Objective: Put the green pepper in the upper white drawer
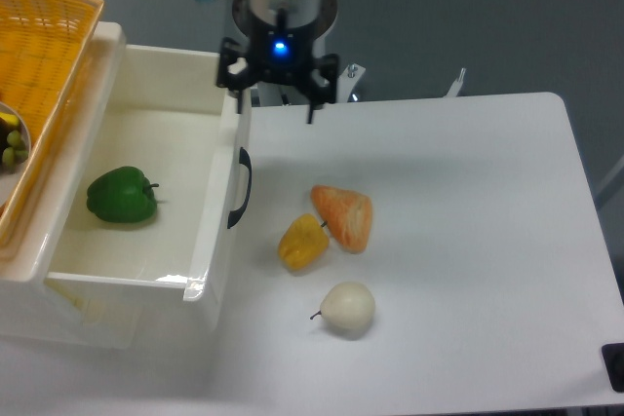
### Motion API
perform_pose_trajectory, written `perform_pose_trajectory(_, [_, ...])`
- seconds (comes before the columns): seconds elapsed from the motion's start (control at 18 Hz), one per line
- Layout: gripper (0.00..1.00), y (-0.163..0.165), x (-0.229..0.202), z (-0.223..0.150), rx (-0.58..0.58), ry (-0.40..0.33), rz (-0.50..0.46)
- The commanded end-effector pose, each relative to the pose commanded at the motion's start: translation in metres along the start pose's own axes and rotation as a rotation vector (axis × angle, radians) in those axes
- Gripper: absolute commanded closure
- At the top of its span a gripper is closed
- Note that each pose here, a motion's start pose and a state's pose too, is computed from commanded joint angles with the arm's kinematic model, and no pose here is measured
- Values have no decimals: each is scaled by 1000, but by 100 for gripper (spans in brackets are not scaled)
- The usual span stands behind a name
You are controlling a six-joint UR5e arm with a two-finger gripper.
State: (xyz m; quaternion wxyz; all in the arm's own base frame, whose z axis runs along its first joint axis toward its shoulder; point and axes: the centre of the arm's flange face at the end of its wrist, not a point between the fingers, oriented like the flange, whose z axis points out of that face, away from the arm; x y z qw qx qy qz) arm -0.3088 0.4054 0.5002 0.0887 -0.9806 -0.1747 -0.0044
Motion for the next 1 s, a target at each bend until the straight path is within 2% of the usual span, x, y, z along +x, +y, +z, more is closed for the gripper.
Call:
perform_pose_trajectory(0.28, [0, 11, -34, 14, -101, -105, 2])
perform_pose_trajectory(0.56, [0, -2, -60, 37, -127, -191, 40])
perform_pose_trajectory(1.0, [0, -21, -82, 87, -141, -188, 32])
